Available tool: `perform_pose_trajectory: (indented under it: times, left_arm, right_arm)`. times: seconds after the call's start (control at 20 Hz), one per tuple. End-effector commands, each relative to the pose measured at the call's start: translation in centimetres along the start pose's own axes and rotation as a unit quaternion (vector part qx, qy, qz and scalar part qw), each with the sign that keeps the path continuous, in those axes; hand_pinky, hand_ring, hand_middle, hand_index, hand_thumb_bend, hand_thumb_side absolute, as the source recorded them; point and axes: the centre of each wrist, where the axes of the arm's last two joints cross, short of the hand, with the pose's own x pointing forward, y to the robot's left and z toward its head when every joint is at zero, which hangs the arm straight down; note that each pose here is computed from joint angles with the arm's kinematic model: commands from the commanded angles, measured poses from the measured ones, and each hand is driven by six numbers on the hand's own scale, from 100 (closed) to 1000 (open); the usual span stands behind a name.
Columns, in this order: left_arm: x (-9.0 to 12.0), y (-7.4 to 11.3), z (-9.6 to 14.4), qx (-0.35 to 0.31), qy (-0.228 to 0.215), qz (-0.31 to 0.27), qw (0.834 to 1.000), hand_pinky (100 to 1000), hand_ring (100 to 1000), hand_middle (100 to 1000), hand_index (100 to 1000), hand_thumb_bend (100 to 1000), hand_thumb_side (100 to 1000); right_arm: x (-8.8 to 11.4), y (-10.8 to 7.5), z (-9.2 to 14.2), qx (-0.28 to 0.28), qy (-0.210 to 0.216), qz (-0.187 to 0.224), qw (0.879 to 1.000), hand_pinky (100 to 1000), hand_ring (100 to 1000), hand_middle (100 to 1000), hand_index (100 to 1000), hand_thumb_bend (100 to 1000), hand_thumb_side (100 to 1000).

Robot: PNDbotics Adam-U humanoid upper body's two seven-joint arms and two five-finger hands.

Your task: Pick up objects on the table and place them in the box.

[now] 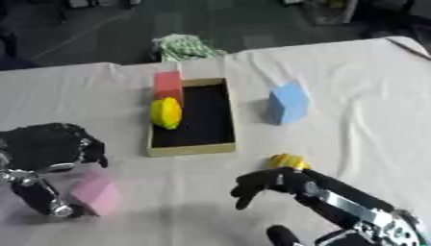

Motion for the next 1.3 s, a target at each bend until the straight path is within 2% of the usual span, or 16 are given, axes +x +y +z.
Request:
perform_pose_trajectory:
  times: [0.05, 0.25, 0.8, 0.95, 1.3]
  left_arm:
    - [-0.6, 0.8, 0.3, 0.0, 0.004, -0.019, 1.0, 733, 689, 697, 798, 584, 491]
    - [-0.5, 1.1, 0.2, 0.011, 0.004, -0.024, 1.0, 718, 658, 663, 775, 574, 485]
    - [0.0, 1.3, -0.4, 0.028, -0.003, -0.072, 0.997, 704, 632, 648, 760, 638, 514]
    - [-0.2, 1.3, -0.6, 0.039, 0.002, -0.073, 0.997, 689, 596, 603, 733, 621, 501]
    - [-0.3, 0.7, -1.0, 0.05, 0.015, -0.059, 0.997, 673, 584, 597, 724, 559, 468]
  right_arm:
    - [0.6, -0.3, -0.3, 0.005, -0.012, 0.009, 1.0, 813, 838, 692, 938, 100, 434]
    - [0.6, -0.3, -0.3, 0.005, -0.012, 0.009, 1.0, 813, 837, 692, 938, 100, 434]
    - [0.6, -0.2, -0.3, 0.006, -0.013, 0.007, 1.0, 814, 838, 693, 939, 100, 434]
    - [0.6, -0.2, -0.3, 0.006, -0.014, 0.007, 1.0, 814, 838, 693, 939, 100, 435]
    - [0.6, -0.3, -0.3, 0.004, -0.014, 0.008, 1.0, 814, 837, 693, 938, 100, 434]
